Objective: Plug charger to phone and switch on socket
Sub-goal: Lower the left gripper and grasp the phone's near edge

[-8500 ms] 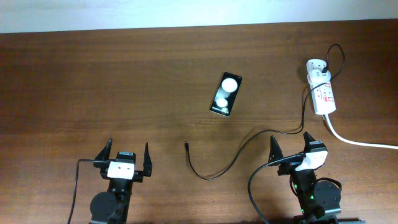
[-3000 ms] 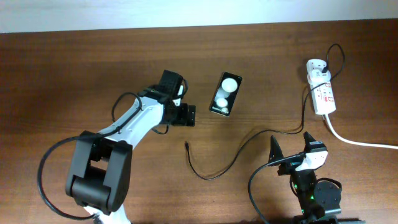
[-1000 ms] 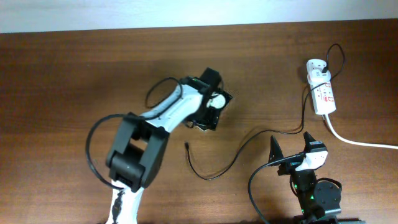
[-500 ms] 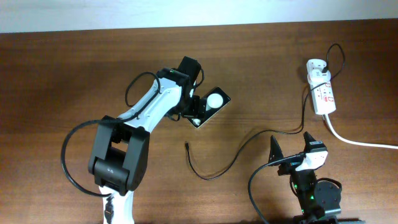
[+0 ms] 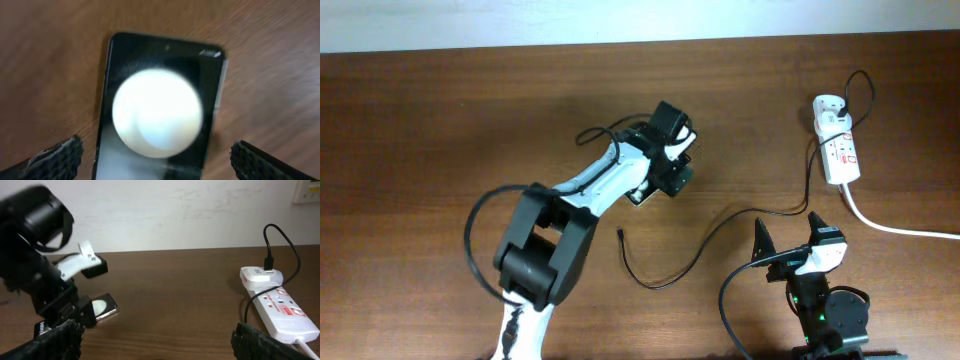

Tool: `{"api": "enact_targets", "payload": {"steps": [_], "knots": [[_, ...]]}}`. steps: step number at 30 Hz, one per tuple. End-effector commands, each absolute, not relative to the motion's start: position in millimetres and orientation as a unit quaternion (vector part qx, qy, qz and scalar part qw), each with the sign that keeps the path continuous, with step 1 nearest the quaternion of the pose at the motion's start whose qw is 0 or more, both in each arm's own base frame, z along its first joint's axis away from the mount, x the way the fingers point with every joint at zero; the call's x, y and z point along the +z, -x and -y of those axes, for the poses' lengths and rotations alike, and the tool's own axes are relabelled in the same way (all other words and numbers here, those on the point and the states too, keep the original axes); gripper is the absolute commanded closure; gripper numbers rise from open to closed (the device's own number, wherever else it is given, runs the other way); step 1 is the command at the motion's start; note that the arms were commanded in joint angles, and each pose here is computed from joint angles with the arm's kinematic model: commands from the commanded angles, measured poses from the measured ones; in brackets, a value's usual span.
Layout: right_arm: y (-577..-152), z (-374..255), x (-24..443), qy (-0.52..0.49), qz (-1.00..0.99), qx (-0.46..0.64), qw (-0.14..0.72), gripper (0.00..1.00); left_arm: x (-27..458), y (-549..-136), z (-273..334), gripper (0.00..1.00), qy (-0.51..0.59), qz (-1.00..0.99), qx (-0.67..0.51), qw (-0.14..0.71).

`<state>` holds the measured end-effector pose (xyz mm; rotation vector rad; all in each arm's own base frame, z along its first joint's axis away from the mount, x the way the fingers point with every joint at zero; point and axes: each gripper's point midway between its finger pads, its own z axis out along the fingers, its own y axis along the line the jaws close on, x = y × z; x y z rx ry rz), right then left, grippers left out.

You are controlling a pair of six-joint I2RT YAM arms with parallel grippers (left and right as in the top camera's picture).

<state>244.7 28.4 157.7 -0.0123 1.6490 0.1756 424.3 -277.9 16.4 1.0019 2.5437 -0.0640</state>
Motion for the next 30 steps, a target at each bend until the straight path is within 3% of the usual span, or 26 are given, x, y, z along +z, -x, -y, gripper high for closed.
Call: {"api": "enact_targets", "payload": {"steps": [1, 4, 6, 10, 16, 24, 27, 30], "knots": [[-244.5, -28.3, 155.4, 0.004, -0.735, 0.078, 0.674, 0.01, -4.4, -428.9, 265.5, 0.01, -0.358, -0.915, -0.003, 0.187], [-244.5, -28.3, 155.4, 0.004, -0.735, 0.078, 0.674, 0.01, -27.0, -427.4, 256.7, 0.01, -0.349, -0.923, -0.027, 0.16], [-244.5, -28.3, 155.4, 0.004, -0.735, 0.078, 0.674, 0.01, -32.2, -400.9, 263.1, 0.01, -0.353, -0.925, -0.088, 0.107], [-244.5, -28.2, 155.4, 0.004, -0.735, 0.077, 0.674, 0.01, -38.4, -367.7, 246.1, 0.0, -0.337, -0.938, -0.074, 0.03], [-244.5, -28.2, 155.4, 0.003, -0.735, 0.077, 0.674, 0.01, -39.3, -360.0, 238.8, 0.04, -0.171, -0.983, -0.069, -0.002], [-244.5, -28.2, 155.3, 0.003, -0.735, 0.077, 0.674, 0.01, -32.0, -297.8, 204.0, 0.04, -0.315, -0.939, -0.04, -0.135], [-244.5, -28.2, 155.3, 0.003, -0.735, 0.077, 0.674, 0.01, -0.2, -346.7, 216.2, 0.01, -0.306, -0.95, -0.015, -0.054], [-244.5, -28.2, 155.3, 0.003, -0.735, 0.077, 0.674, 0.01, 38.6, -416.6, 258.9, 0.01, -0.31, -0.945, -0.049, 0.094]]}}
